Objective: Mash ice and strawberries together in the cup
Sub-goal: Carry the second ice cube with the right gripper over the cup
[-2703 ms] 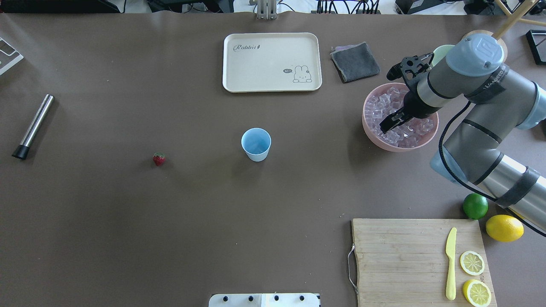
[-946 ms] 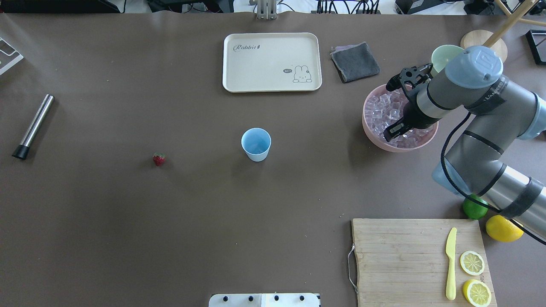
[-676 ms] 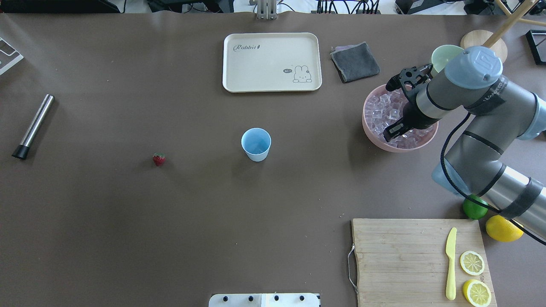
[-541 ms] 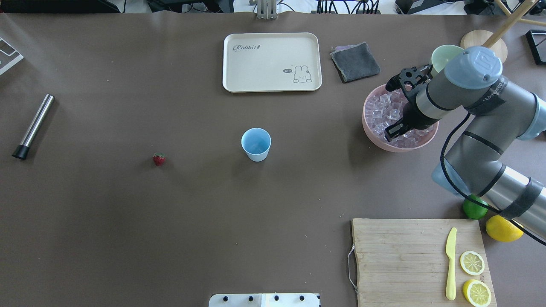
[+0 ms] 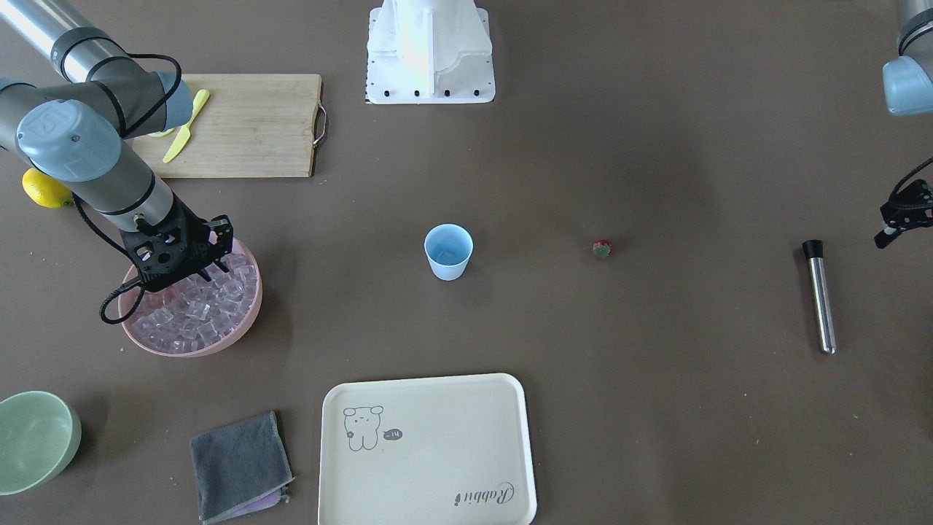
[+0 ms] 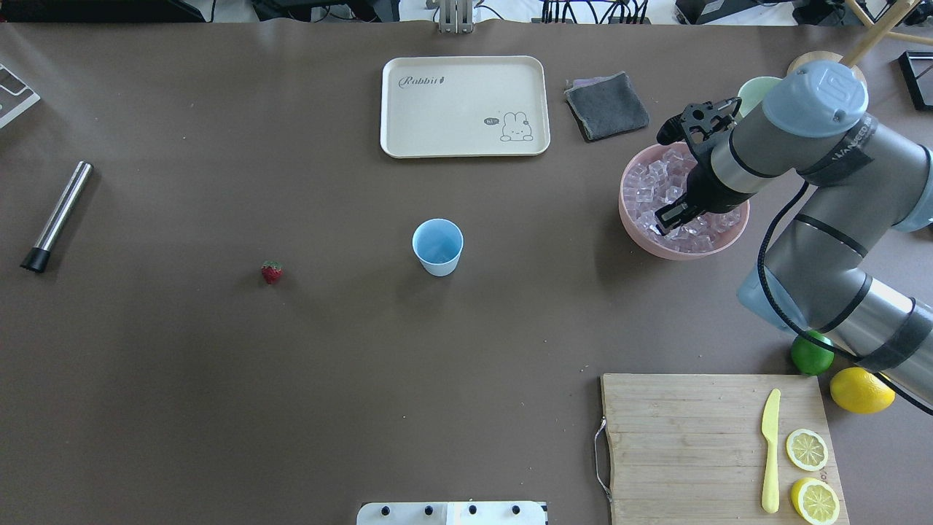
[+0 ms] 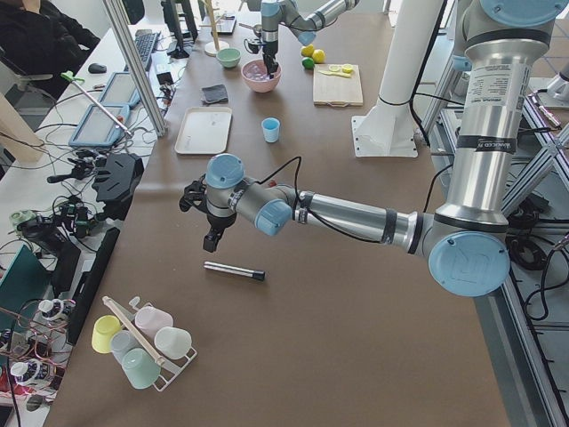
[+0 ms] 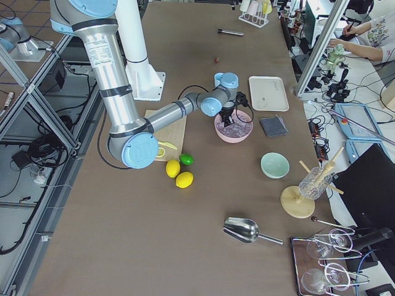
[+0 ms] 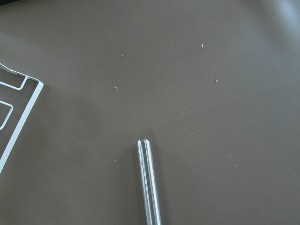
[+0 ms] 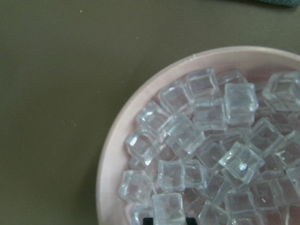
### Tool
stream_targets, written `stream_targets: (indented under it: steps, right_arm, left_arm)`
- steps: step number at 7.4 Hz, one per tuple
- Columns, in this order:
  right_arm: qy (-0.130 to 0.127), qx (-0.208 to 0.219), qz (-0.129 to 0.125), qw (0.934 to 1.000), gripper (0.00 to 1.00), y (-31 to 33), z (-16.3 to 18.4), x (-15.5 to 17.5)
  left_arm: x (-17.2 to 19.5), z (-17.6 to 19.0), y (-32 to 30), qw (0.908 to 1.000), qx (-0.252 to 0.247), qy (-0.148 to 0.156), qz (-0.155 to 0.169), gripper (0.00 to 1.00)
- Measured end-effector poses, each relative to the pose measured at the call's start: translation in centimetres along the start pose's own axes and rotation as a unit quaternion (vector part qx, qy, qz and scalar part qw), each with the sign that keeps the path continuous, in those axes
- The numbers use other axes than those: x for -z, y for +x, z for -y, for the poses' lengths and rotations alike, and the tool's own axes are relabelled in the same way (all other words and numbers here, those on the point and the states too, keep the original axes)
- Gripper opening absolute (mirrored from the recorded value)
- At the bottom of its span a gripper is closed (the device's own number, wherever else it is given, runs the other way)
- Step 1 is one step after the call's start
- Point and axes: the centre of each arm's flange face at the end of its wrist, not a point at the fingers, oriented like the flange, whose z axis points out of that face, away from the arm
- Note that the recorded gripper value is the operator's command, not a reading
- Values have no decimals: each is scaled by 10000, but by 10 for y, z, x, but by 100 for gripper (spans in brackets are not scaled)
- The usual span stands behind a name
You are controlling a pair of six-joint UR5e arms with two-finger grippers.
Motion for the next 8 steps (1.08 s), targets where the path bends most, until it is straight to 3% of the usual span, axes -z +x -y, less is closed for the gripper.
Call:
stream_targets:
  steps: [3, 5, 8]
  right_arm:
    - [-133, -254, -23, 9996, 0, -92, 78, 80]
    - [-126, -444, -3, 9989, 0, -128, 106, 90]
    - [-44, -904, -172, 9957, 0, -216, 157, 70]
  left_arm:
    - [-2, 0, 0, 10000, 2, -15, -1, 98]
    - [-5, 0, -1, 10000, 1, -34, 0, 98]
    - [-7, -3, -3, 10000, -17, -23, -4, 98]
